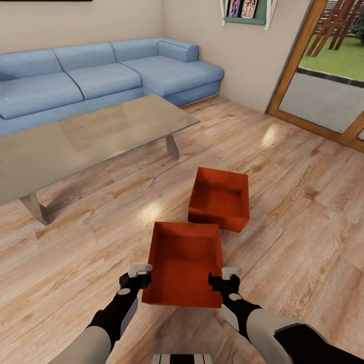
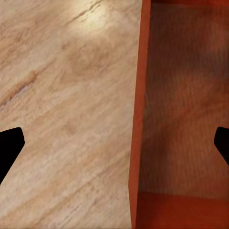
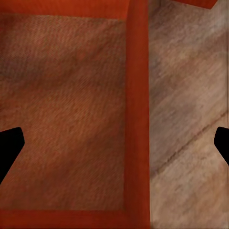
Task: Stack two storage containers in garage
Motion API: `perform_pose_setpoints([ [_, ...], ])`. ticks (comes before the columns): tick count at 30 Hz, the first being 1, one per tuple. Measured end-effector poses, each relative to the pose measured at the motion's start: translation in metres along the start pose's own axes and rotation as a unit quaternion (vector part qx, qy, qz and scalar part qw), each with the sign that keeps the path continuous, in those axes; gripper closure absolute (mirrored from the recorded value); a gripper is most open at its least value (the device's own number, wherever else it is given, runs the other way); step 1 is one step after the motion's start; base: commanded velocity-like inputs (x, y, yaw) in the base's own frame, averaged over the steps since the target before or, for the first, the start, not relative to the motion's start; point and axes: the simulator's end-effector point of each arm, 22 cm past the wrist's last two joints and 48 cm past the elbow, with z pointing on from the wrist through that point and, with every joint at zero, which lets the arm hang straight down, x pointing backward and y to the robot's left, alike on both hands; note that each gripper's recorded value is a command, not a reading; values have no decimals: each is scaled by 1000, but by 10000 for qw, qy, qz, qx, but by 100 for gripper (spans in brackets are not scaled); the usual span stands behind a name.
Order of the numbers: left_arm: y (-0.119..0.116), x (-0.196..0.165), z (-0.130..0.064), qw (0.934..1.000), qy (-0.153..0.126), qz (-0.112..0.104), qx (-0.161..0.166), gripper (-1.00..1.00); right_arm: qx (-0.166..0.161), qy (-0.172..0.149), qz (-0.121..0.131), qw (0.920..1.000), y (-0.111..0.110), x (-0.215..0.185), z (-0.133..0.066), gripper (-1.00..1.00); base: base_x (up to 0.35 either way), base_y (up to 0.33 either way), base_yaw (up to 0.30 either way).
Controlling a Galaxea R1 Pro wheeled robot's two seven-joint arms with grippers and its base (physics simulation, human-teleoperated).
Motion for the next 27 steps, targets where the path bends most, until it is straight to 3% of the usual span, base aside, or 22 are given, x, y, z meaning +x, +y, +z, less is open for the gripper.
perform_pose_setpoints([
  [18,-1,0,0,10000,2,12,6,-100,25,5,57,10000,-2,0,0,-100,0,0,0],
  [22,2,-16,3,10000,-95,12,-26,-100,46,-92,140,9998,-15,0,1,-100,0,0,0],
  [27,9,-12,3,9999,-72,-47,-96,-100,14,-112,113,9999,-4,-1,-1,-100,0,0,0],
])
